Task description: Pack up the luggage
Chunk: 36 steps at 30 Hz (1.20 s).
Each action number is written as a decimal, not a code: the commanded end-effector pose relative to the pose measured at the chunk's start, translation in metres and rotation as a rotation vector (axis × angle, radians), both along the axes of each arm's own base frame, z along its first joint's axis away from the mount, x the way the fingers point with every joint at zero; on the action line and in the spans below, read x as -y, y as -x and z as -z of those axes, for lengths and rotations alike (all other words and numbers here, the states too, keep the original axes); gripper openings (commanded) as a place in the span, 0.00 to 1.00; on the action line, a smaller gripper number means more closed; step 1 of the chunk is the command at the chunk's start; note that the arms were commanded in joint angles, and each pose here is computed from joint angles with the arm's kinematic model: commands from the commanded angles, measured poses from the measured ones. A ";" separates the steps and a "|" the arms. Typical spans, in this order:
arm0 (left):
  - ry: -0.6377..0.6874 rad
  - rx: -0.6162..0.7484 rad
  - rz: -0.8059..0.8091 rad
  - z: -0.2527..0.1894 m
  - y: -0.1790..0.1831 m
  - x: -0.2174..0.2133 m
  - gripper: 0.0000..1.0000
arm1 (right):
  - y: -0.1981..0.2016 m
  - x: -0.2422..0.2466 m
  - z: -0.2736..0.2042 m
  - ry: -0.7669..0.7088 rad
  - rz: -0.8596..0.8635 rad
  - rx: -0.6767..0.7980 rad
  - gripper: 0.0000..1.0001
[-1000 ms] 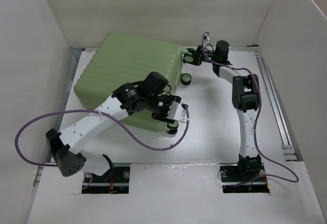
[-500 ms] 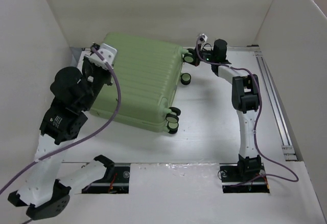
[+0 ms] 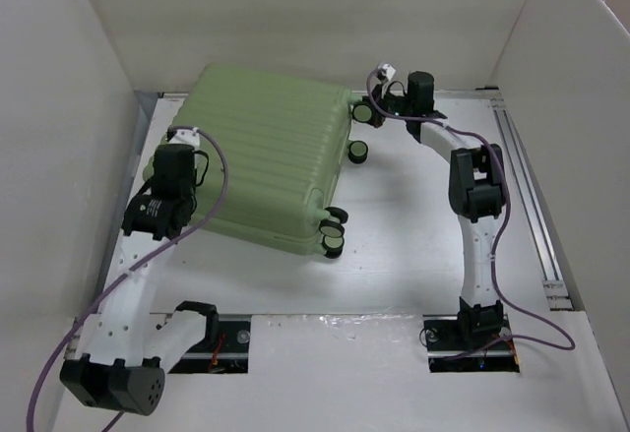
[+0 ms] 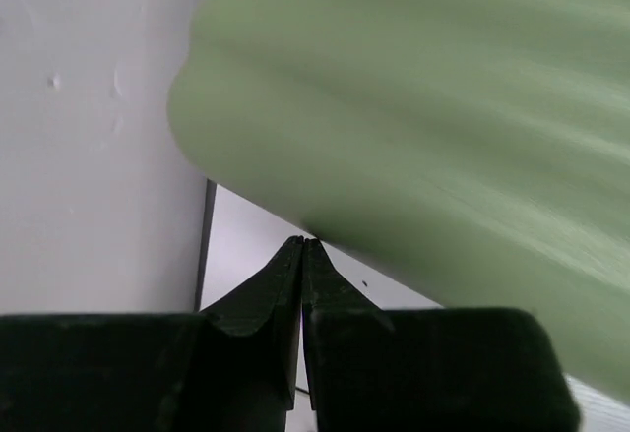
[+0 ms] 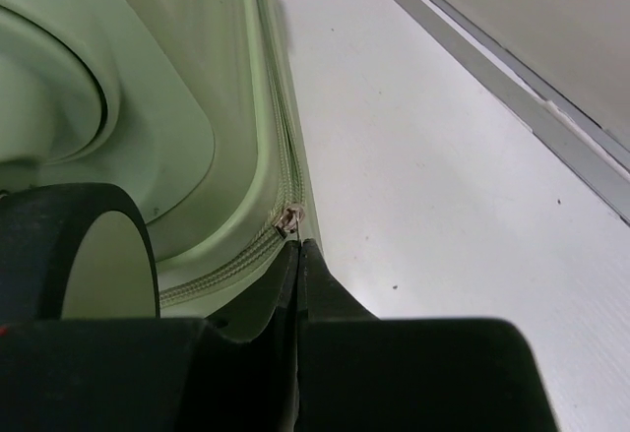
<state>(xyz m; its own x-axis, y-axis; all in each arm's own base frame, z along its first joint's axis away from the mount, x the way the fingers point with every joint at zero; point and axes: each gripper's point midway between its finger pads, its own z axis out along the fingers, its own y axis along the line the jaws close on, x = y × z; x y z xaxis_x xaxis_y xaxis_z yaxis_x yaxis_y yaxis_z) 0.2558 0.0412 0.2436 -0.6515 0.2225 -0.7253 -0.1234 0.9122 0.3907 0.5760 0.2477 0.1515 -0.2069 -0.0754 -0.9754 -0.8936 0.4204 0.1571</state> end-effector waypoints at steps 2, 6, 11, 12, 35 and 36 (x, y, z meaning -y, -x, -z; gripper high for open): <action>0.185 -0.009 -0.113 0.009 -0.020 0.001 0.00 | 0.000 -0.010 -0.058 0.035 0.053 0.203 0.00; 0.278 -0.032 -0.159 0.019 -0.031 -0.011 0.00 | 0.008 -0.017 -0.062 0.056 0.073 0.219 0.00; 0.357 -0.090 -0.127 0.060 -0.056 -0.010 0.00 | 0.024 -0.021 -0.084 0.132 0.103 0.313 0.00; 0.333 -0.050 -0.098 0.062 -0.072 -0.013 0.00 | 0.029 -0.026 -0.087 0.146 0.112 0.328 0.00; 0.294 -0.050 0.883 0.066 -0.252 0.159 0.18 | 0.328 -0.154 -0.038 0.267 -0.277 0.297 0.00; 0.298 -0.063 0.927 0.068 -0.250 0.171 0.19 | 0.326 -0.156 -0.037 0.266 -0.276 0.284 0.00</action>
<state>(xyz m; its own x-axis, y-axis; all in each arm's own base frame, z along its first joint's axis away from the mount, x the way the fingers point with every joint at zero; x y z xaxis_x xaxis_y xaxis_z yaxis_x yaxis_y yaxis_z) 0.5494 0.0913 0.1998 -0.4795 0.3938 -0.7842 0.1446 0.9169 0.3720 0.3291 0.2938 0.1474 -0.0874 -0.5536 -0.8282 -0.8170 0.5155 -0.2584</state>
